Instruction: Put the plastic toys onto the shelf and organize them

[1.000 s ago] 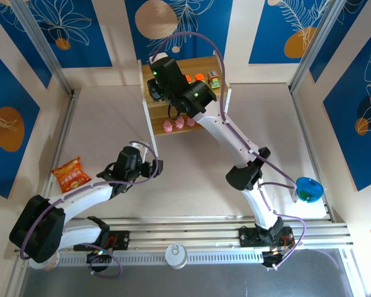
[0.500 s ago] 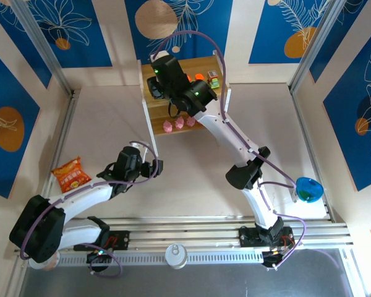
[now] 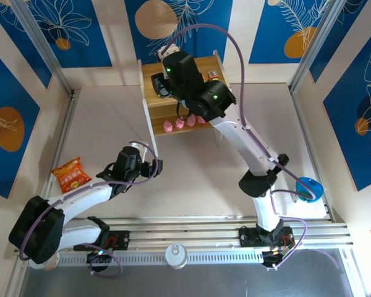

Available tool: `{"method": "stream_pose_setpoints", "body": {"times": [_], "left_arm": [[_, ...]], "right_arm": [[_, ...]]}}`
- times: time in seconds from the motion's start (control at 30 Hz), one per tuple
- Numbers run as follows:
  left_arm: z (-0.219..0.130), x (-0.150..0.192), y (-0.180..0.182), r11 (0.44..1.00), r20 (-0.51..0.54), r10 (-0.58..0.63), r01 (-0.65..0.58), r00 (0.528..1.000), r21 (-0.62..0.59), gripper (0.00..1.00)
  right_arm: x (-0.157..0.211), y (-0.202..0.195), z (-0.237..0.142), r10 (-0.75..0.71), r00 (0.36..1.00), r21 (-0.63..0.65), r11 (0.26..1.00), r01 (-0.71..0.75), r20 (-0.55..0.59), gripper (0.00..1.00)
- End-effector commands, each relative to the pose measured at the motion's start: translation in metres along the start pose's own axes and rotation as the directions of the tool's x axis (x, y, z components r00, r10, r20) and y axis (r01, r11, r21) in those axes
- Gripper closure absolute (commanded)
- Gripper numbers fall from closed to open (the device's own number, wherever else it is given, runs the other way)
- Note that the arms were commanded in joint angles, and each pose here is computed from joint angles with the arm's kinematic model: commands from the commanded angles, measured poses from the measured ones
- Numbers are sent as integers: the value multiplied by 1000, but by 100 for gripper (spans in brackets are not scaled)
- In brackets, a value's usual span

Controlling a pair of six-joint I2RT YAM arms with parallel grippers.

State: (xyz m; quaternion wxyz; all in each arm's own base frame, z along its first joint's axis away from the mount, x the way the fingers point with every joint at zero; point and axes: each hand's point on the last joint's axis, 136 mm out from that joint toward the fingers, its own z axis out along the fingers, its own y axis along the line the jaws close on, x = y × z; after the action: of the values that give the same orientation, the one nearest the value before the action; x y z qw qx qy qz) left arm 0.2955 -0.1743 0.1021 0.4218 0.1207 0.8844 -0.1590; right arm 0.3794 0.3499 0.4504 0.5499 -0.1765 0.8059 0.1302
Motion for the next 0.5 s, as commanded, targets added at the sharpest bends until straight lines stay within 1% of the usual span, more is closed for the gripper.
{"method": "stream_pose_setpoints", "body": {"times": [0.0,0.2,0.3,0.47], "left_arm": [[-9,-21,-1,1000,75,19,-18,997,-13,5],[-18,-22,8,998,99,30,-24,995,-59,0],[-21,-22,13,996,104,35,-26,994,-83,0],[-26,-23,20,992,114,42,-27,993,-125,0]], "right_arm": [[-9,-10,-25,-11,999,27,1000,10,36,54],[20,-35,-51,4,999,62,998,-6,33,49],[44,-56,-63,35,999,88,995,-35,6,48],[86,-94,-81,90,995,131,988,-84,-39,42]]}}
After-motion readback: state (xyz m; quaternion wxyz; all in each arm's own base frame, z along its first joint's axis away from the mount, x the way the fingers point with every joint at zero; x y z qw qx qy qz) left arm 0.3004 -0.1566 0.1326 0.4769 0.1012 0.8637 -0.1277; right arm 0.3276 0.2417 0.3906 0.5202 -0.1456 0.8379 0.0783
